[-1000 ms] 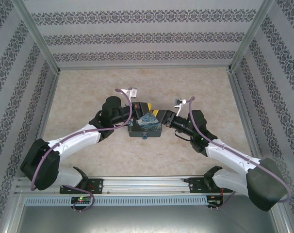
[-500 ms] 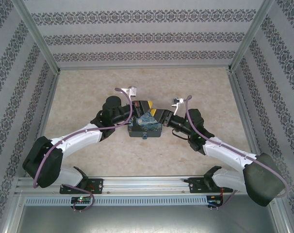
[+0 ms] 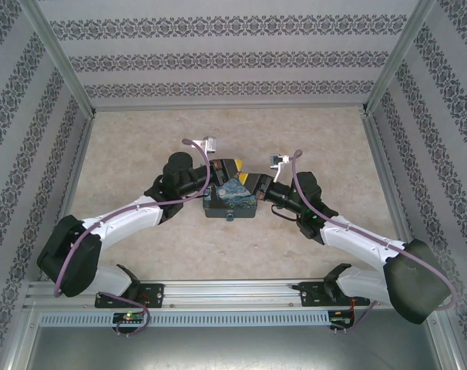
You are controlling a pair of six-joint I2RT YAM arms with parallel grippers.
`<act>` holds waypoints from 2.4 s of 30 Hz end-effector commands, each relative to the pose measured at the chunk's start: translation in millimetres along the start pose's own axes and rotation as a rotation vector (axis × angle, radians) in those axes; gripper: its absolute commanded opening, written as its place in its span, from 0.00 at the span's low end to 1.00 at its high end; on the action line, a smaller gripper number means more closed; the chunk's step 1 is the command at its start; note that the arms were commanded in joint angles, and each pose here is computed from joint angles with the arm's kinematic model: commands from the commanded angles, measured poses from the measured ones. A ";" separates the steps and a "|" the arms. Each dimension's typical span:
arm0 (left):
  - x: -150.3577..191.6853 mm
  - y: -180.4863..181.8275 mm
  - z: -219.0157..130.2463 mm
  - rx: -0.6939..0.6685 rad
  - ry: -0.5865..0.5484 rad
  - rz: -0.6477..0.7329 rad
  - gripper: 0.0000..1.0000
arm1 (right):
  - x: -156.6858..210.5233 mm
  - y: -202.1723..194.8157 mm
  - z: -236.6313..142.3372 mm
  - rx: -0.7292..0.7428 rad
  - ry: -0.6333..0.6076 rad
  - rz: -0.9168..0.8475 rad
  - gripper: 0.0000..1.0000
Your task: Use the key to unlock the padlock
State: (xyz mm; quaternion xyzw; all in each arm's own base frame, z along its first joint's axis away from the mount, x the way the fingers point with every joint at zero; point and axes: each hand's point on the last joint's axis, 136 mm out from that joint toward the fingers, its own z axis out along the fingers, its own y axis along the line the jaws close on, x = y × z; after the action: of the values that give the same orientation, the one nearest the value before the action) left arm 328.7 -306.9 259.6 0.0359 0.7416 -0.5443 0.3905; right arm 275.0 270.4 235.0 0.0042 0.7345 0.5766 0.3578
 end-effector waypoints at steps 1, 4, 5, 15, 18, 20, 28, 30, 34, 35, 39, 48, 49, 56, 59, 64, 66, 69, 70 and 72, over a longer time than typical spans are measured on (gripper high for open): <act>-4.0 11.0 1.0 -0.044 -0.015 -0.057 0.07 | -7.4 15.0 0.9 -0.036 -0.014 -0.045 0.00; -7.9 30.8 -6.4 -0.168 -0.026 -0.155 0.44 | -7.1 5.7 -2.0 0.013 -0.012 -0.061 0.00; -8.4 36.7 -9.4 -0.201 -0.027 -0.191 0.54 | -6.7 2.5 -3.4 0.028 -0.012 -0.068 0.00; -5.3 48.6 -32.5 -0.371 0.059 -0.481 0.83 | -2.8 -22.7 -5.8 0.188 0.007 -0.218 0.00; 0.8 50.6 -40.0 -0.446 0.099 -0.518 0.84 | 2.4 -23.0 -2.6 0.237 0.030 -0.309 0.00; 5.6 51.9 -43.9 -0.479 0.122 -0.548 0.84 | 7.1 -22.0 -0.1 0.268 0.052 -0.374 0.00; 26.9 52.7 -33.4 -0.466 0.220 -0.695 0.77 | 23.6 -18.7 10.1 0.377 0.142 -0.603 0.00; 30.4 55.7 -30.9 -0.466 0.224 -0.720 0.72 | 27.8 -16.5 13.2 0.402 0.164 -0.660 0.00; 30.5 56.8 -30.1 -0.468 0.218 -0.732 0.63 | 34.7 -15.8 17.5 0.449 0.193 -0.741 0.00; 31.7 56.6 -30.1 -0.469 0.220 -0.734 0.60 | 34.6 -15.5 18.3 0.457 0.193 -0.752 0.00; 34.8 60.9 -30.8 -0.480 0.219 -0.748 0.48 | 37.9 -14.3 22.3 0.463 0.199 -0.773 0.00; 42.1 68.7 -31.9 -0.503 0.229 -0.760 0.35 | 40.2 -9.5 26.9 0.503 0.207 -0.854 0.00; 42.4 68.7 -31.8 -0.503 0.230 -0.759 0.34 | 39.8 -9.7 26.8 0.509 0.207 -0.860 0.00; 45.6 72.4 -32.7 -0.517 0.236 -0.759 0.25 | 39.4 -8.5 27.5 0.534 0.209 -0.897 0.00; 46.5 73.4 -32.9 -0.519 0.237 -0.761 0.21 | 39.3 -8.2 28.2 0.538 0.209 -0.901 0.00; 46.8 74.0 -33.1 -0.521 0.237 -0.760 0.16 | 39.0 -9.8 29.6 0.548 0.212 -0.903 0.00; 46.3 73.4 -32.9 -0.520 0.236 -0.758 0.16 | 39.8 -10.8 30.1 0.551 0.215 -0.904 0.00; 47.6 74.2 -33.2 -0.524 0.240 -0.760 0.14 | 39.8 -12.4 31.0 0.558 0.216 -0.905 0.00; 47.8 73.8 -32.9 -0.523 0.240 -0.759 0.12 | 39.6 -12.3 31.4 0.558 0.215 -0.904 0.00; 47.3 73.7 -33.2 -0.523 0.239 -0.759 0.11 | 39.8 -12.1 32.1 0.558 0.217 -0.904 0.00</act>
State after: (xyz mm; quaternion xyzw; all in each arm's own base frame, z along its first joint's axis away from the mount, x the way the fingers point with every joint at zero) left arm 318.4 -269.0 185.0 -0.2680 0.8498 -0.4455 0.0872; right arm 264.2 306.7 190.4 -0.2778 0.8270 0.1532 0.4642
